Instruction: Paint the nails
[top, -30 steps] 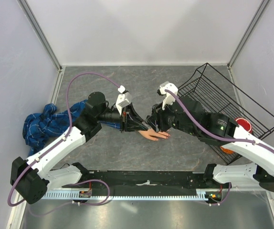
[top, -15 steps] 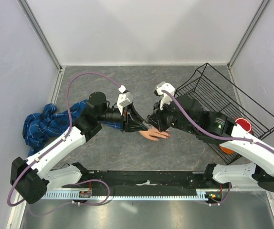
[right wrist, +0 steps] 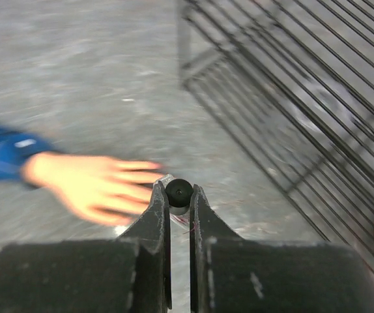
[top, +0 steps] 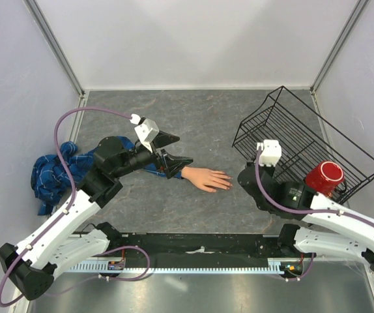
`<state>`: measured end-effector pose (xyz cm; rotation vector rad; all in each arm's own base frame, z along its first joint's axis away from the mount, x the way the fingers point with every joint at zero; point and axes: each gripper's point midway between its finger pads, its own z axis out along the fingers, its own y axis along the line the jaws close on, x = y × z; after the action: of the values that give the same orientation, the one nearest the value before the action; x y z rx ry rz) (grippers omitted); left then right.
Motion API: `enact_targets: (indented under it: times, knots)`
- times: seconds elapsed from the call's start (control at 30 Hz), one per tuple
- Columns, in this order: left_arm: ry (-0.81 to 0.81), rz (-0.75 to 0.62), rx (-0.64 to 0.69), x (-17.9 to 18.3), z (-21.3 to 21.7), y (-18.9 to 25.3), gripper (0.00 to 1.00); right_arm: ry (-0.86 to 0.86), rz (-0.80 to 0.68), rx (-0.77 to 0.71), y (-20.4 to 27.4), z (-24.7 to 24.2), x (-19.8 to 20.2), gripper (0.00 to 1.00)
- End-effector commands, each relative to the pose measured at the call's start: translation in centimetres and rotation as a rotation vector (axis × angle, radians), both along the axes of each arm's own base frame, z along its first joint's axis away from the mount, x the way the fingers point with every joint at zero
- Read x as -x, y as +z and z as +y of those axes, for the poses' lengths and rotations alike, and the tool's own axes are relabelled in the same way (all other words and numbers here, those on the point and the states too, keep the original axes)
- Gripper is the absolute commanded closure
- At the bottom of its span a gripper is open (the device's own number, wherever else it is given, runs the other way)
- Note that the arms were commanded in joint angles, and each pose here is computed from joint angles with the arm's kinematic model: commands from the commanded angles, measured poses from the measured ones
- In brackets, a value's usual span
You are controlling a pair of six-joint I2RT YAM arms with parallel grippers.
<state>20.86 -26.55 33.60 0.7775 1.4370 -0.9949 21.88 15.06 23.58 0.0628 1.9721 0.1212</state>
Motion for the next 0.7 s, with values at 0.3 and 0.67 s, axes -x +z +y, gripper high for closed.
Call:
enact_targets:
  times: [0.3,0.67]
  knots:
    - [0.069,-0.029,-0.012,-1.7,0.3,-0.2,0.05,-0.305,-0.059,-0.109,-6.5,-3.6,-0.6,1.00]
    - [0.067,-0.017,-0.017,-1.8,0.2,-0.5,0.05,-0.350,0.064,-0.115,-12.1,-4.0,0.2,1.00]
